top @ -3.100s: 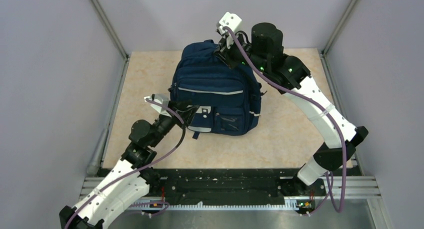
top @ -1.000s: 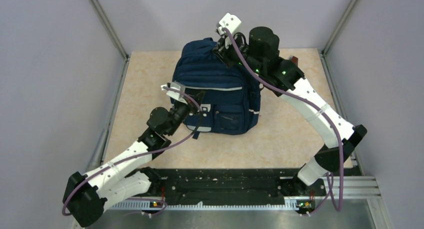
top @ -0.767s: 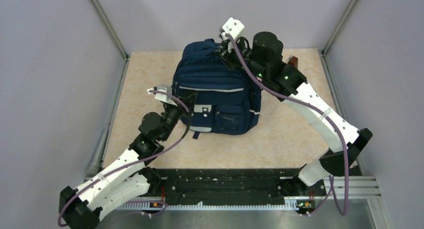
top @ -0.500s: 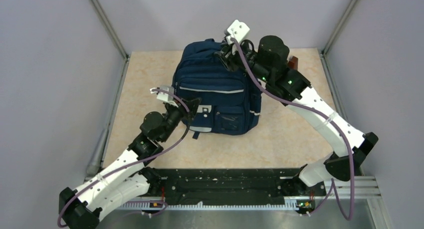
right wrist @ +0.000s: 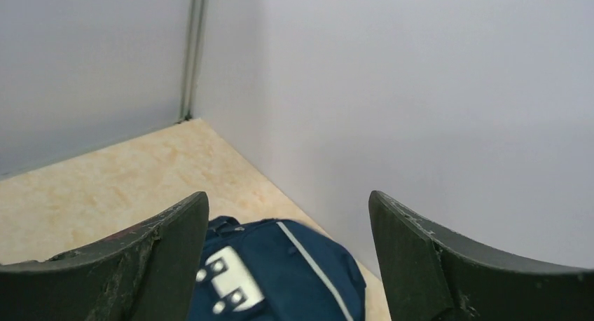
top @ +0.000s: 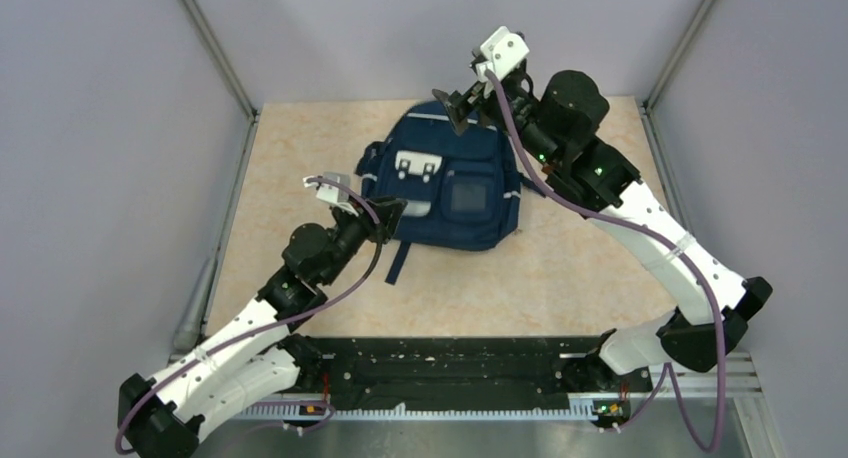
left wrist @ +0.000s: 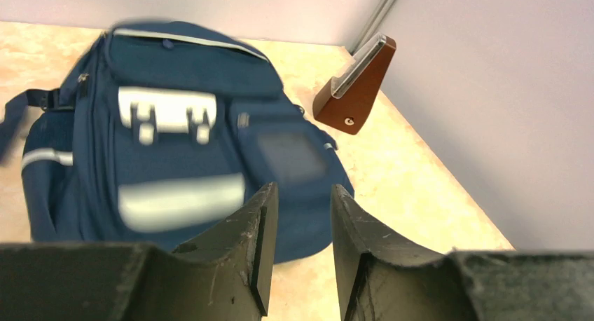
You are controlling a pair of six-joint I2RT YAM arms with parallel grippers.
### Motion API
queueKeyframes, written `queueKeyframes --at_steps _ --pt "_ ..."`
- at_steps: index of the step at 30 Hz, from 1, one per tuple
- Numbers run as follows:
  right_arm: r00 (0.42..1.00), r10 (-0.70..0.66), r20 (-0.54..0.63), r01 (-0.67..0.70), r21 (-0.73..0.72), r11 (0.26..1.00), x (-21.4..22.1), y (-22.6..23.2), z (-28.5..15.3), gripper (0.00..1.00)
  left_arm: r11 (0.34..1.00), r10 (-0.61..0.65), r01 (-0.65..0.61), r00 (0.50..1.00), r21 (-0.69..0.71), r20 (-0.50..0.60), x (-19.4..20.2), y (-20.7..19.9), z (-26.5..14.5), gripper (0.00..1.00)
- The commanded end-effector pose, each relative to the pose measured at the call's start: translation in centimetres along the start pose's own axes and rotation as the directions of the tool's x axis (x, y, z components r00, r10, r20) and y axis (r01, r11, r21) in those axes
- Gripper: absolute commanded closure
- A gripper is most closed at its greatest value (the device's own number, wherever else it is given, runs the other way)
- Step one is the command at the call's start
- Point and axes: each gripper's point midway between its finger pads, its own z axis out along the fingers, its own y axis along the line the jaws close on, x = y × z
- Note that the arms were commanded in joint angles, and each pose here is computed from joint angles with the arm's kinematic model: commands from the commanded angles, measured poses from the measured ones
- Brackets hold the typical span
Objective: Pack the student bag
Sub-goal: Place the student bag at the center of the board, then pick up the student bag at the center of the board.
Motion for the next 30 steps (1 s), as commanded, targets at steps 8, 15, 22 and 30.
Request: queueKeyframes --at_steps 8,15,22,30 --pt "0.993 0.072 -0.098 -0.044 0.263 0.964 5.1 -4.0 -1.9 0.12 0.988 0.027 -0.027 1.000 -0.150 0.000 0.3 2.8 1.1 0.39" --pt "0.880 0.420 -0.221 -0.307 0.409 0.859 18.4 -6.8 -0.7 0.10 0.972 -0.059 0.031 0.992 -0.231 -0.115 0.5 7.3 4.9 0.21" --pt "0.731 0.659 -0.179 -0.463 0.580 0.671 29.2 -11.0 1.0 0.08 0.958 -0.141 0.088 0.973 -0.273 -0.182 1.2 13.4 10.7 0.18" --pt "0.664 0.719 -0.204 -0.421 0.693 0.585 38.9 -12.8 3.8 0.10 0.965 -0.227 0.186 0.946 -0.186 -0.232 3.3 16.1 16.2 0.18"
